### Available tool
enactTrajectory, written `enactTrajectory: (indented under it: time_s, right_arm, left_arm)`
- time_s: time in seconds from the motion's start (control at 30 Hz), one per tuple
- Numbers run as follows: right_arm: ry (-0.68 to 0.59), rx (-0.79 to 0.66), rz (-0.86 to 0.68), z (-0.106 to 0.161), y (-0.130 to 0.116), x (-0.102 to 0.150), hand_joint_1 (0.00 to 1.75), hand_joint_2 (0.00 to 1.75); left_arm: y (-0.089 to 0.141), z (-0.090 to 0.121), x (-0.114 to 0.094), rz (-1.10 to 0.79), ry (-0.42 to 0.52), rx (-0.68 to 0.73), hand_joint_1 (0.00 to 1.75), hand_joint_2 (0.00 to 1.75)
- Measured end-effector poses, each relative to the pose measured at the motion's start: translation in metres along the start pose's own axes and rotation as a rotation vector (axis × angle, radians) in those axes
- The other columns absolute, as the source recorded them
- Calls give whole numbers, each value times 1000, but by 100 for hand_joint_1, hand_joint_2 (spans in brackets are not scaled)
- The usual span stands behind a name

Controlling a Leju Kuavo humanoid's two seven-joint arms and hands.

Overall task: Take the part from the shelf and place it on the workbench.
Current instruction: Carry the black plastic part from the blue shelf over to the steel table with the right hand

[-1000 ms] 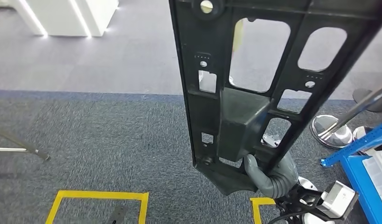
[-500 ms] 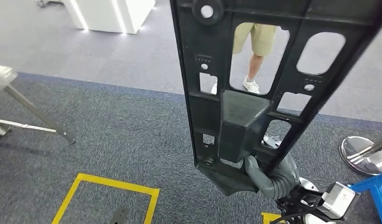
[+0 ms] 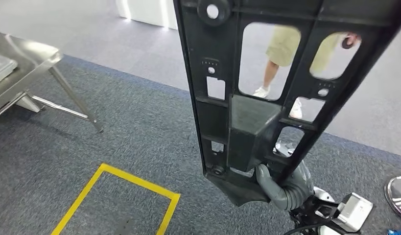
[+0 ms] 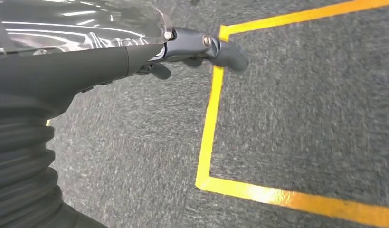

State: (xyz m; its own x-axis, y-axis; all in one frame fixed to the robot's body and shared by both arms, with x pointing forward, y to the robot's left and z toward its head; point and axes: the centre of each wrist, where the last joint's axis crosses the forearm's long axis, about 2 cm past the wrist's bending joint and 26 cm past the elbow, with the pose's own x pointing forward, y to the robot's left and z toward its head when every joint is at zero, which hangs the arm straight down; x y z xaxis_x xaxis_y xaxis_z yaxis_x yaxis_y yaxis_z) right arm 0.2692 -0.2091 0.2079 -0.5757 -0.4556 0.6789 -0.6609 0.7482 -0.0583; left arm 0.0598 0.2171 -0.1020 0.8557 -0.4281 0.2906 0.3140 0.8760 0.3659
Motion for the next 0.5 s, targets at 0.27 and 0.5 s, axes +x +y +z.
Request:
enactTrajectory:
  time_s: [0.27, 0.5]
  right_arm:
    - [12, 3, 8, 1, 2, 2, 175, 175]
    - [0, 4, 10, -1, 3, 4, 175, 175]
  left_arm:
    - [-1, 0, 1, -3, -3, -1, 0, 175]
    - [-1, 1, -1, -2, 2, 6, 0, 175]
